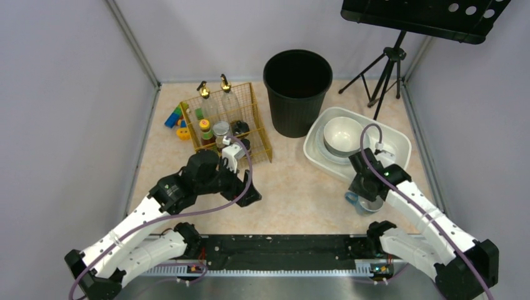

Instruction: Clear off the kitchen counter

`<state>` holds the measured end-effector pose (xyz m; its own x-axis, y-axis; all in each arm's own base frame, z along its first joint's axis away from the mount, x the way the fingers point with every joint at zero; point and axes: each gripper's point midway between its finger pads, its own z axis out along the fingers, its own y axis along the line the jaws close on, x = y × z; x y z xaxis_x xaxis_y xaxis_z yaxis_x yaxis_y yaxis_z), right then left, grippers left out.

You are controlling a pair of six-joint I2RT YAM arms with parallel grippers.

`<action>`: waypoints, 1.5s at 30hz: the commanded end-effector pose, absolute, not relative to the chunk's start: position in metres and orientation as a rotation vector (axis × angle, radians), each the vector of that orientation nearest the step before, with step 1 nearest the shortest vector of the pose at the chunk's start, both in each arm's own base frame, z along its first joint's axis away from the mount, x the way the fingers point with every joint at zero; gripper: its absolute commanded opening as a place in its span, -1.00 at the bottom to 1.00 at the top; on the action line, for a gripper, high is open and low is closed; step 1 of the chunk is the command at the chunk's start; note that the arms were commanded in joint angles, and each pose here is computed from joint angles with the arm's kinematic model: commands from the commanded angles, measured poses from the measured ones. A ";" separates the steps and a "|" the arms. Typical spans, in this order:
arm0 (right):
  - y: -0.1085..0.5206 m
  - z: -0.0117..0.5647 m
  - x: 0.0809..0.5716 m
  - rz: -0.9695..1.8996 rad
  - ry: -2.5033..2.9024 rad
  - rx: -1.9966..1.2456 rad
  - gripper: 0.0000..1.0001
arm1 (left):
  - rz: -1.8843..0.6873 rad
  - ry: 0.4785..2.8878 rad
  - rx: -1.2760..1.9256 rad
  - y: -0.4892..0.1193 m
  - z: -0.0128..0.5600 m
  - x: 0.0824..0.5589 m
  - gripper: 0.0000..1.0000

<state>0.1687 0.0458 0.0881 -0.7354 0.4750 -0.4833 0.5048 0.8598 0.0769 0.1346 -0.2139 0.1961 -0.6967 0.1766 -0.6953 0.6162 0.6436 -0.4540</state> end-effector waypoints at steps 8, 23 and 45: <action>0.054 0.074 0.181 -0.050 2.508 0.735 -0.89 | -0.955 2.179 0.638 -0.217 0.205 0.135 0.91; 0.070 0.151 0.193 0.147 2.421 0.644 -1.00 | -0.947 2.185 0.638 -0.217 0.203 0.137 0.91; 0.006 0.248 0.297 -0.001 2.201 0.650 -1.00 | -0.913 2.224 0.630 -0.217 0.194 0.141 0.91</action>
